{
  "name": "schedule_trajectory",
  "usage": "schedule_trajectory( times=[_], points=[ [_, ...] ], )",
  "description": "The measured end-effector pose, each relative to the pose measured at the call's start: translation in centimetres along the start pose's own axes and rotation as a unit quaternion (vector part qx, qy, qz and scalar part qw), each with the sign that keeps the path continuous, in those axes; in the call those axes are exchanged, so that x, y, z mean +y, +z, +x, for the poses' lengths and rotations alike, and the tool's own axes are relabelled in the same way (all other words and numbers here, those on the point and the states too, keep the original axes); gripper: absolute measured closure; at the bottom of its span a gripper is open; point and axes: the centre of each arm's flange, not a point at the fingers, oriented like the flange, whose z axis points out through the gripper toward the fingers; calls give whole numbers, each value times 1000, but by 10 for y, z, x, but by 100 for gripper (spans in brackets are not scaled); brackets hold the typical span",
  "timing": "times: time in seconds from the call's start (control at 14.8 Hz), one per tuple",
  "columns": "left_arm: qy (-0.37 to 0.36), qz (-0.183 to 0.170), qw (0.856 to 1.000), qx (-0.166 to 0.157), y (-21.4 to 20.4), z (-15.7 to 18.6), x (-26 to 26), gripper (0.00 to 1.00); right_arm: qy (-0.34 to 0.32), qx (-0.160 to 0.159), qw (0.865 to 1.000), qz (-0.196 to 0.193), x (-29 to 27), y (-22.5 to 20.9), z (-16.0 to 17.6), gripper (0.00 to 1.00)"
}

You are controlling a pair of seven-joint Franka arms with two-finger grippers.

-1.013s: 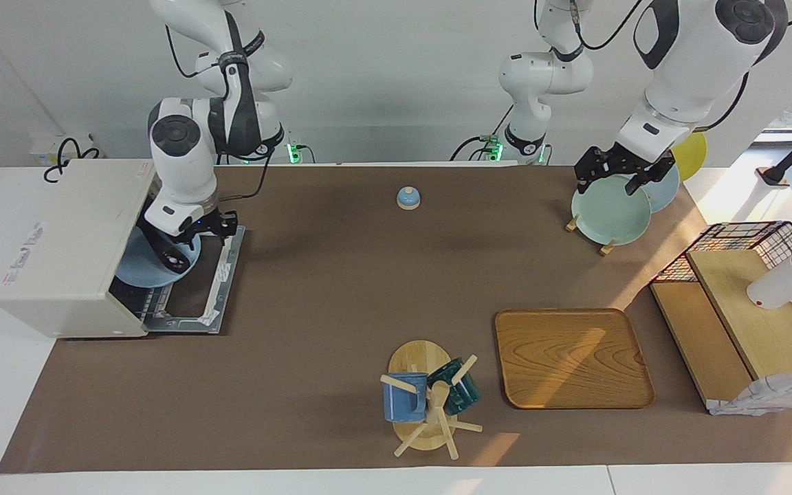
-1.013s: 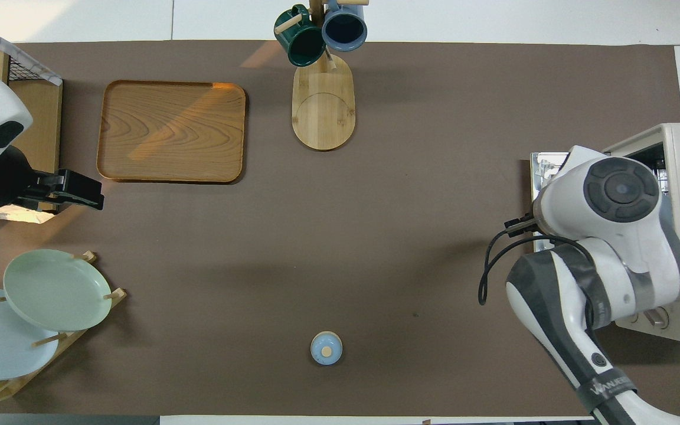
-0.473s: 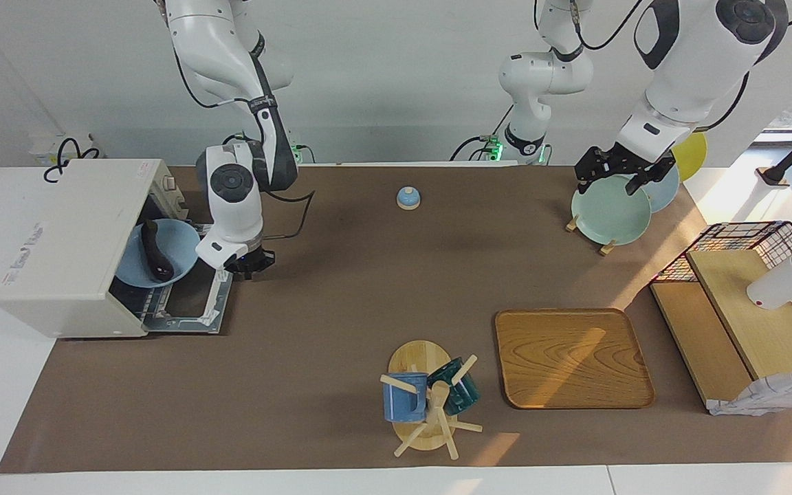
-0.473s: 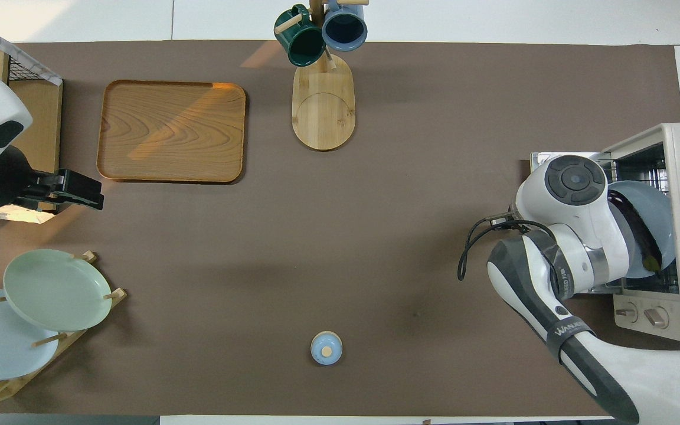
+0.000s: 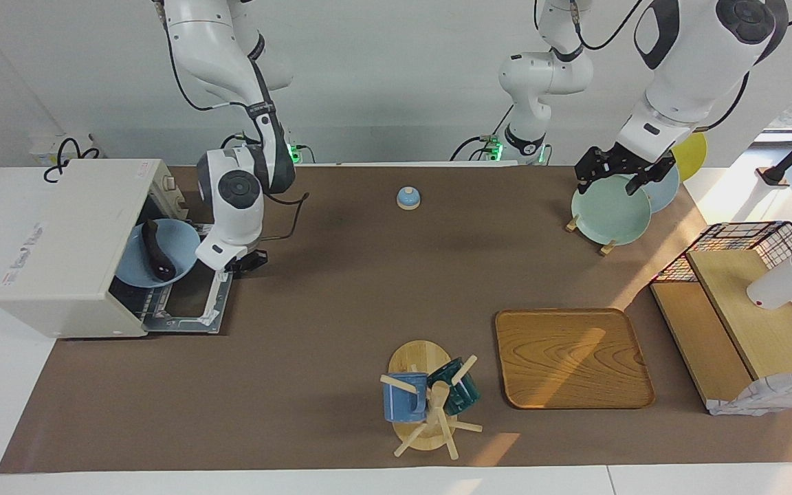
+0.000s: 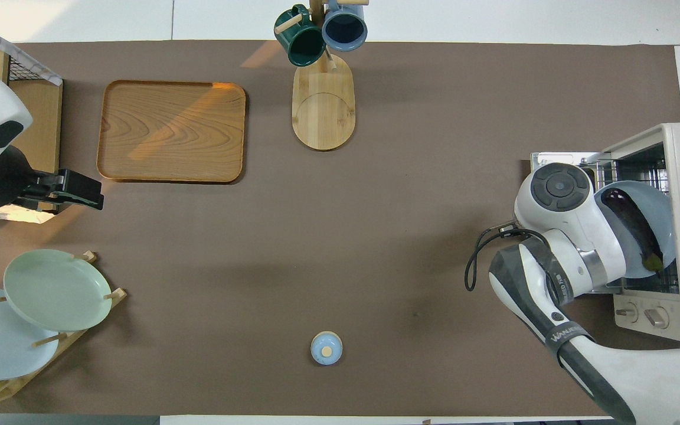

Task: Put eggplant into oven
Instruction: 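Withdraw the right gripper and push the oven door shut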

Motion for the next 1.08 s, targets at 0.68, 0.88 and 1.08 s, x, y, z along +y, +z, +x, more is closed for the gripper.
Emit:
schedule_trajectory(
  times=[0.68,0.88,1.08],
  points=[
    [0,0,1000,0,0,0,0,0,-38,-50,997,-51,67,-105,-2,99],
    [0,0,1000,0,0,0,0,0,-25,-46,997,-48,122,-122,-22,99],
    [0,0,1000,0,0,0,0,0,-19,-47,998,-47,151,-123,-30,99]
  ],
)
